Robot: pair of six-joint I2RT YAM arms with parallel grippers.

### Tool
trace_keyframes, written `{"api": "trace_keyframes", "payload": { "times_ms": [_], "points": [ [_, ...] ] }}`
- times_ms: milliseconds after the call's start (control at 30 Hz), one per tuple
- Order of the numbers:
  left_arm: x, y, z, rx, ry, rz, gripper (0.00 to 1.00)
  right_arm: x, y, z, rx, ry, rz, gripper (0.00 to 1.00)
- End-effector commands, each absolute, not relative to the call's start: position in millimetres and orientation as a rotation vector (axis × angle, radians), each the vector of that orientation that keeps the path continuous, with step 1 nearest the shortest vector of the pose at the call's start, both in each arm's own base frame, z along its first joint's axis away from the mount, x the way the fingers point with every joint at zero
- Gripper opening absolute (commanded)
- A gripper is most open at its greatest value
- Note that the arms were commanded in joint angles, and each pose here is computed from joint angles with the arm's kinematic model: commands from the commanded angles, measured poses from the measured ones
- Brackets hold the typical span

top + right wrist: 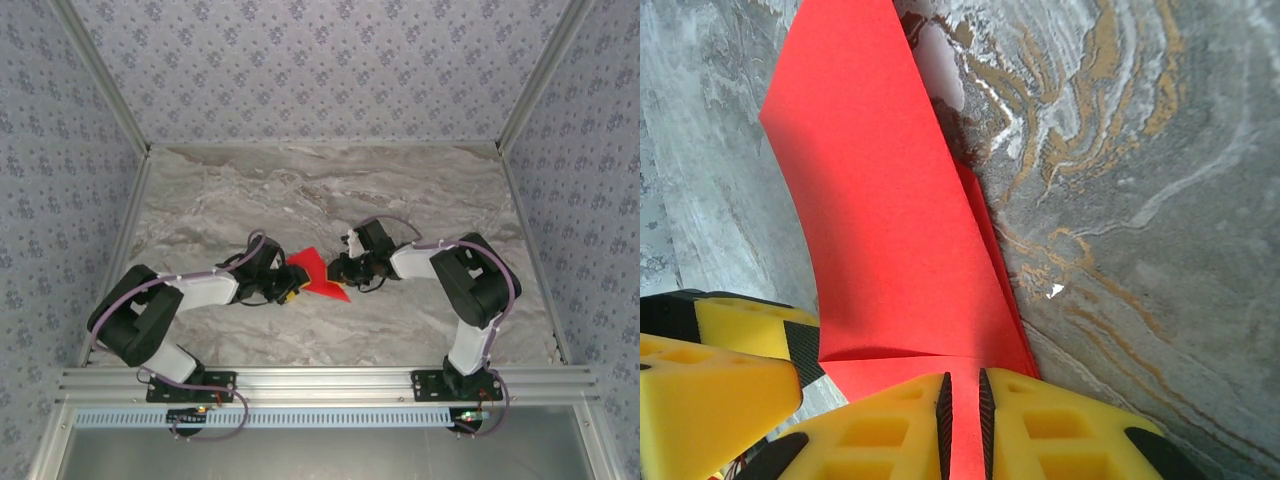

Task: Fold a paper plane with a square sheet of paper (pick it up from the middle)
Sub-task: Fold the wing for the fifth time at the center of the table.

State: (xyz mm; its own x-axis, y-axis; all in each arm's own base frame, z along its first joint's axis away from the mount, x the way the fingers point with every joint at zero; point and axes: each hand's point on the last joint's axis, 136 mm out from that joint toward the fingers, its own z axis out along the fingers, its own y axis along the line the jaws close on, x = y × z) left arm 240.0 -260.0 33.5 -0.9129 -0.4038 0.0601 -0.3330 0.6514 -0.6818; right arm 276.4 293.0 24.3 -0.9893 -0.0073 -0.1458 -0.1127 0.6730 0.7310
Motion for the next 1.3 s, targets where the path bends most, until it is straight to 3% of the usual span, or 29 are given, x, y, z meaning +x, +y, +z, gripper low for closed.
{"api": "trace_keyframes", "payload": {
  "times_ms": [0,567,867,1133,1267],
  "points": [
    [240.9,-265.9,33.0,-0.62,2.76,-1.14,0.46,270.7,286.3,8.0,-0.048,2.807,1.196,0.18],
    [251.8,-279.7,41.3,-0.582,2.71,-1.234,0.31,271.1,289.0,11.1,-0.061,2.789,1.225,0.2],
    [252.5,-280.1,41.5,-0.582,2.706,-1.237,0.23,272.6,288.4,14.9,-0.093,2.758,1.207,0.26],
    [252.1,-280.3,41.7,-0.592,2.709,-1.24,0.11,274.1,293.0,24.8,-0.198,2.689,1.191,0.24],
    [252.5,-280.7,42.9,-0.603,2.713,-1.238,0.09,276.3,292.6,46.3,-0.383,2.558,1.096,0.29]
  ]
}}
